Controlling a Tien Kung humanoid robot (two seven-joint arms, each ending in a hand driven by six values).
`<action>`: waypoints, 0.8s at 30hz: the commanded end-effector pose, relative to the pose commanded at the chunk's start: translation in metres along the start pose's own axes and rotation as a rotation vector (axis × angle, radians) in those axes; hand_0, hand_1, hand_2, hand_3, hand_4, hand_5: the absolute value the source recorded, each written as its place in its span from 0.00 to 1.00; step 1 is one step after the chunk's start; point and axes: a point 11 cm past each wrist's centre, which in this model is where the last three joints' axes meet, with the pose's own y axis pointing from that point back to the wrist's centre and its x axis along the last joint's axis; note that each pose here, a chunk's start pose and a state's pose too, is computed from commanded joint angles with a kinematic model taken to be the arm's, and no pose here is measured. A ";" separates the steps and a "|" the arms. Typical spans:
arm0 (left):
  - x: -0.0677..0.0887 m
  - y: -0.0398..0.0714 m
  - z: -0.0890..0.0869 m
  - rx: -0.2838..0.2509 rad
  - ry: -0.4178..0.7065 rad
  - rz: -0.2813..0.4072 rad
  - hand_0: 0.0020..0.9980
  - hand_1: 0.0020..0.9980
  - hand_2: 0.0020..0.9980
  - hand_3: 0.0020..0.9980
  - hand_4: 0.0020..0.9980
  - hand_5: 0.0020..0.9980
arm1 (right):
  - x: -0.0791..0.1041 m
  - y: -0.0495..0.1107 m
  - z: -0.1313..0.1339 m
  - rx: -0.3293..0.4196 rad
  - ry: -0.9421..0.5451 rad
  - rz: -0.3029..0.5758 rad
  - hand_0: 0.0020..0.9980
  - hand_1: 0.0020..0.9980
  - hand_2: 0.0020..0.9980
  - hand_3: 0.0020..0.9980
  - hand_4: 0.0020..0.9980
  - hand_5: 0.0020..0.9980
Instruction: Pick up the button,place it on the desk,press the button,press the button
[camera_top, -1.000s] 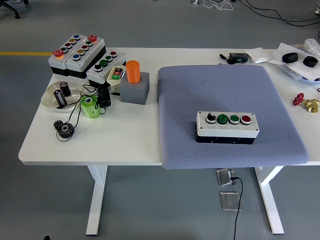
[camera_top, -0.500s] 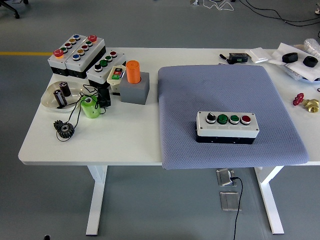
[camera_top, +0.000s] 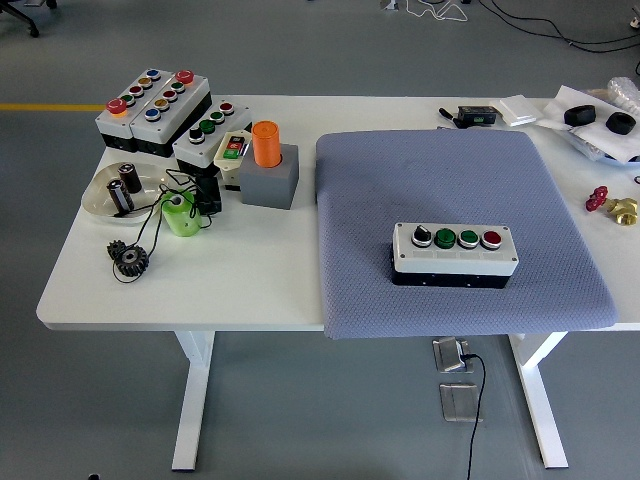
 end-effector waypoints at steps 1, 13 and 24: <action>0.000 0.000 -0.001 0.001 0.000 0.001 0.67 0.70 0.72 0.53 0.37 1.00 | -0.002 0.000 0.003 -0.013 -0.004 -0.010 0.62 0.58 0.74 0.77 0.57 0.42; 0.003 0.000 -0.005 0.009 -0.005 0.008 0.67 0.70 0.72 0.53 0.37 1.00 | 0.001 0.001 0.018 -0.100 -0.052 -0.020 0.59 0.55 0.69 0.73 0.57 0.43; 0.005 -0.001 -0.009 0.015 -0.014 0.013 0.67 0.70 0.72 0.53 0.37 1.00 | 0.001 0.000 0.027 -0.128 -0.069 -0.030 0.59 0.55 0.69 0.73 0.56 0.45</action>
